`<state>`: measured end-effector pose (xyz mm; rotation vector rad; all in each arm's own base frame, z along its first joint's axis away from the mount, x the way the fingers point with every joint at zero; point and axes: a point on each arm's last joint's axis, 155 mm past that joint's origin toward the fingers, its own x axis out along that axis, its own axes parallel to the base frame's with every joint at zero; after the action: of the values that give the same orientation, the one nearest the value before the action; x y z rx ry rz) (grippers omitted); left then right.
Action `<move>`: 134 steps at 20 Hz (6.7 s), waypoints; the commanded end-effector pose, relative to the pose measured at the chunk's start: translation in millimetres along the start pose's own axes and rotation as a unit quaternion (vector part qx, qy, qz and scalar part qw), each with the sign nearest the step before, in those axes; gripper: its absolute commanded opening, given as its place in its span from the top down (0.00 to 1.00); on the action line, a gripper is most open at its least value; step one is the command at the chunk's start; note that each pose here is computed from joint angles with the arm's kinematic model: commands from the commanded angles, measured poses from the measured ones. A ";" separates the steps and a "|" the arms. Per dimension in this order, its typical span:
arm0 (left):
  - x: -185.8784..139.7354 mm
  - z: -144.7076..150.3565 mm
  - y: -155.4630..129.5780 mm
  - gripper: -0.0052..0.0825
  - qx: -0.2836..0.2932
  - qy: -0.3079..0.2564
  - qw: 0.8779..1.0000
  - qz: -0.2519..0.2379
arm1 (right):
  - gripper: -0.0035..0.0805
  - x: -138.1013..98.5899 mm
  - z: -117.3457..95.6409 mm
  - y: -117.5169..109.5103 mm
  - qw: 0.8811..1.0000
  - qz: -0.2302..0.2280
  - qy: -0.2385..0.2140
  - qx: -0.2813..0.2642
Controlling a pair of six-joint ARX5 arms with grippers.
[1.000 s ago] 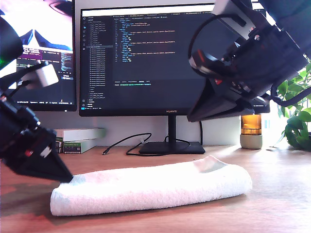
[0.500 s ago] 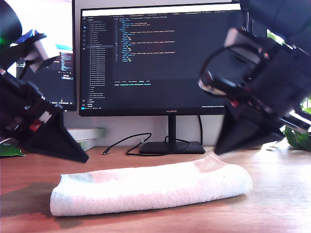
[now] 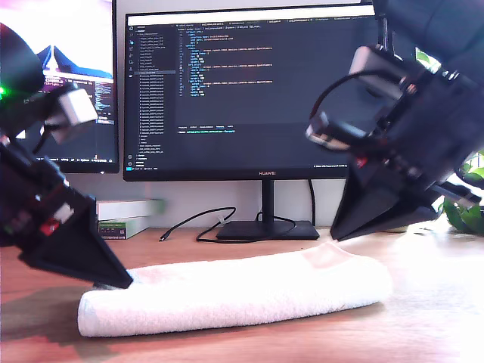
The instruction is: Fold the tea towel to a neat square and place it to the right
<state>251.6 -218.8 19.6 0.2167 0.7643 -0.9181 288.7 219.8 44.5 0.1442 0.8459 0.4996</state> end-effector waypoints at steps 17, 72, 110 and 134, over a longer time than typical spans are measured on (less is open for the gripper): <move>16.8 -50.5 -72.4 0.96 -0.026 0.105 0.989 -0.102 | 0.97 55.5 5.3 -34.3 0.995 0.008 0.083 -0.053; -39.8 81.4 -42.7 0.96 0.030 -0.133 0.984 -0.114 | 0.97 -58.9 5.4 57.2 0.961 0.088 -0.048 -0.258; 28.9 -12.6 -80.3 0.96 -0.104 0.060 0.977 -0.175 | 0.60 -23.9 -107.8 71.1 0.549 0.110 0.052 -0.827; 26.7 -15.5 -85.1 0.96 -0.107 0.067 0.974 -0.187 | 0.97 5.4 -104.1 68.7 0.525 0.113 0.036 -0.843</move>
<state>193.3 -284.0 13.2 -0.0614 0.9998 -1.1839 192.5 285.5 9.5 -1.6151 0.0364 1.3771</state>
